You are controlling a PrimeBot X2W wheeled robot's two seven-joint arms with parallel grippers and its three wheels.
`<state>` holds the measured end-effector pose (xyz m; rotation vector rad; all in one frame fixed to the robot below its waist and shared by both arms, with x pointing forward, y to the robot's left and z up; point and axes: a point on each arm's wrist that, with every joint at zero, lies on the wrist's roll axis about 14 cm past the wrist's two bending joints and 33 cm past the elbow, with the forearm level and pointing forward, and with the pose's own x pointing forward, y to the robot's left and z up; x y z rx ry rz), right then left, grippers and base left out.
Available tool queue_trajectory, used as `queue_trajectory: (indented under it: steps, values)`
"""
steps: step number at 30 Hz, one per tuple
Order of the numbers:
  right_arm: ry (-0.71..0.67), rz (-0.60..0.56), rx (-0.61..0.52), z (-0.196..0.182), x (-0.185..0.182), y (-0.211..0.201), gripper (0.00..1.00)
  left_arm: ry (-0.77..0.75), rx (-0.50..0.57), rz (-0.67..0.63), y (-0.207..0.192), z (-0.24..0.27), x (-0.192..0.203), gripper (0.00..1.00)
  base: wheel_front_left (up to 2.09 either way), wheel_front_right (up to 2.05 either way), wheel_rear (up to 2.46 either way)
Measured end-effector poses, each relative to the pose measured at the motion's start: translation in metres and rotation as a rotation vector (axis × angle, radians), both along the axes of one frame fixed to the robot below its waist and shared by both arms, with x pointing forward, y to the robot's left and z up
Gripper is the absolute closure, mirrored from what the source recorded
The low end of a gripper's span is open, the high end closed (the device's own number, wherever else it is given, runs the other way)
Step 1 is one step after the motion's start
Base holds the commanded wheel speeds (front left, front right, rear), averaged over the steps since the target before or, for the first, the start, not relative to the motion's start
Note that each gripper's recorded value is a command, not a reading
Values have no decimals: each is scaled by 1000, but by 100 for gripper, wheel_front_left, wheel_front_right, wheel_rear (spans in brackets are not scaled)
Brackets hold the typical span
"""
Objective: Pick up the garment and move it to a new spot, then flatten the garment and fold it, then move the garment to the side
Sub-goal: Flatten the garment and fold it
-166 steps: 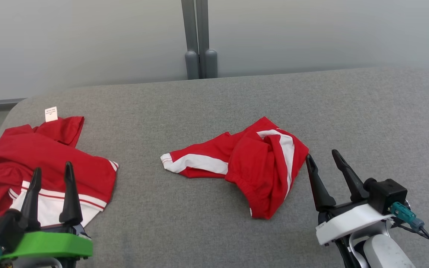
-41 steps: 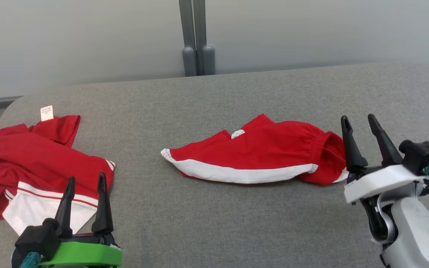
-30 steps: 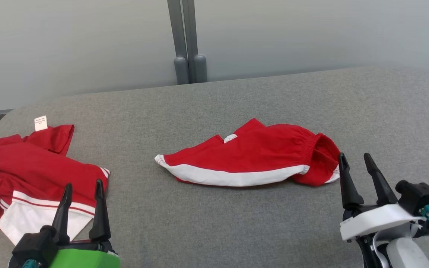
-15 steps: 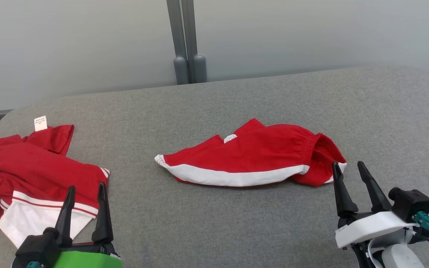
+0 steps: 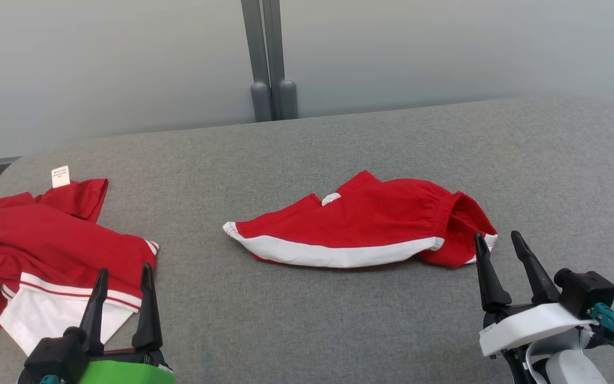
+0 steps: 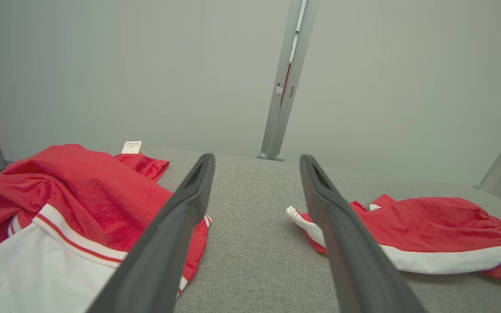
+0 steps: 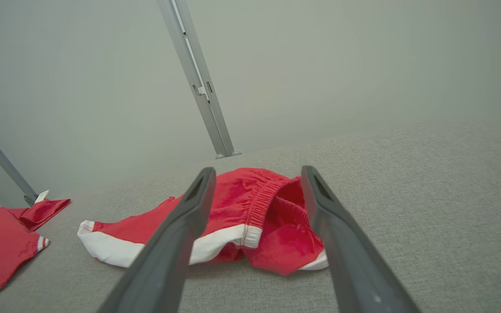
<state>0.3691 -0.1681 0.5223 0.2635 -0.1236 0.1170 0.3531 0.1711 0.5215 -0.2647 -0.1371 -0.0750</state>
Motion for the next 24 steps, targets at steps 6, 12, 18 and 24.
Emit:
queue_trajectory:
  steps: [6, 12, 18, 24]
  values:
    - [20, -5, -23, -7, 0, -2, 0, 57, 3, -30, -9, -17, 0, 0, 0, 0, 0]
    - [121, 30, -76, -35, 8, -1, 0, 168, 54, -137, -26, -34, 17, 0, 0, 0, 0]
    - [213, 104, -96, -56, 28, 16, 0, 359, 28, -242, -39, -53, 44, 0, 0, 0, 0]
    - [319, 172, -109, -79, 46, 32, 0, 480, 84, -384, -53, -48, 76, 0, 0, 0, 0]
